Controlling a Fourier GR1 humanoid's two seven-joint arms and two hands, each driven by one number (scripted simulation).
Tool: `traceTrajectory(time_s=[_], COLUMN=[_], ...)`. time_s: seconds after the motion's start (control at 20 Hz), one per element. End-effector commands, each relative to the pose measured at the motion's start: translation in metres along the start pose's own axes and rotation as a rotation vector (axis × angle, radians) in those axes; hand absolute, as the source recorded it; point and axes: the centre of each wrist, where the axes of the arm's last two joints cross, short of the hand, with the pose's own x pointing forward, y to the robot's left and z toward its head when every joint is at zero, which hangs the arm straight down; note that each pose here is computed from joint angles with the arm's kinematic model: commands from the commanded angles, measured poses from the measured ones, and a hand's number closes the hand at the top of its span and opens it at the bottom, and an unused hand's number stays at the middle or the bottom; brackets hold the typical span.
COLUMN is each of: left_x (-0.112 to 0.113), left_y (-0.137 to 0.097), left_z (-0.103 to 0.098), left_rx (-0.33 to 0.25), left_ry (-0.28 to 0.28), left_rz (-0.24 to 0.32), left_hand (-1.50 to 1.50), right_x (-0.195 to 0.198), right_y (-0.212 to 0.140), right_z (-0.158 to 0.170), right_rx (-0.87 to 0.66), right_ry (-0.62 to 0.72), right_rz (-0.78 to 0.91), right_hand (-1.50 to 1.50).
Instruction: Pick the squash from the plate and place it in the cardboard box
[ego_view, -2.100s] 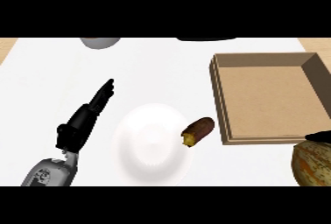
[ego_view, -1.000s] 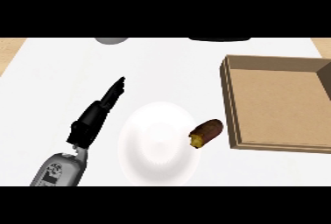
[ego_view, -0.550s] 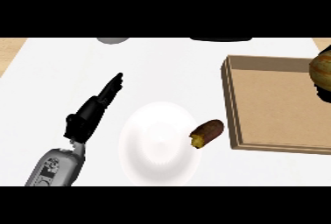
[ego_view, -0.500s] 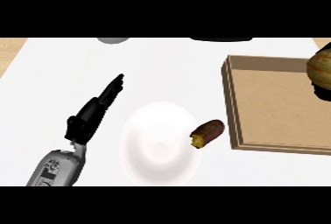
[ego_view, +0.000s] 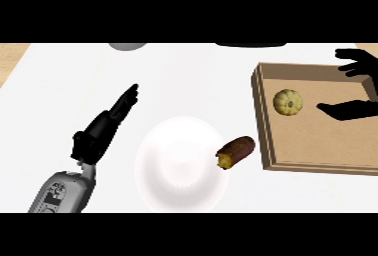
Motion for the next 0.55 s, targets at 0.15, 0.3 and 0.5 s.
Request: traceTrajectory(time_s=[0.15,0.3,0.5], left_x=[-0.005,-0.002,-0.009], left_y=[-0.004,-0.007,-0.007], left_z=[0.0,0.001,0.021], left_rx=[0.013,-0.003,0.027], left_ry=[-0.002,0.007,0.005], left_rz=[0.013,0.005,0.001], left_hand=[0.0,0.0,0.0], right_x=[-0.017,-0.024,-0.069], right_y=[-0.015,-0.02,-0.073], right_z=[-0.01,-0.013,0.005], right_rx=[-0.191,-0.26,-0.318], right_ry=[-0.053,-0.064,-0.075], right_rz=[-0.354,-0.516,-0.652], right_hand=[-1.5,-1.5,-1.5])
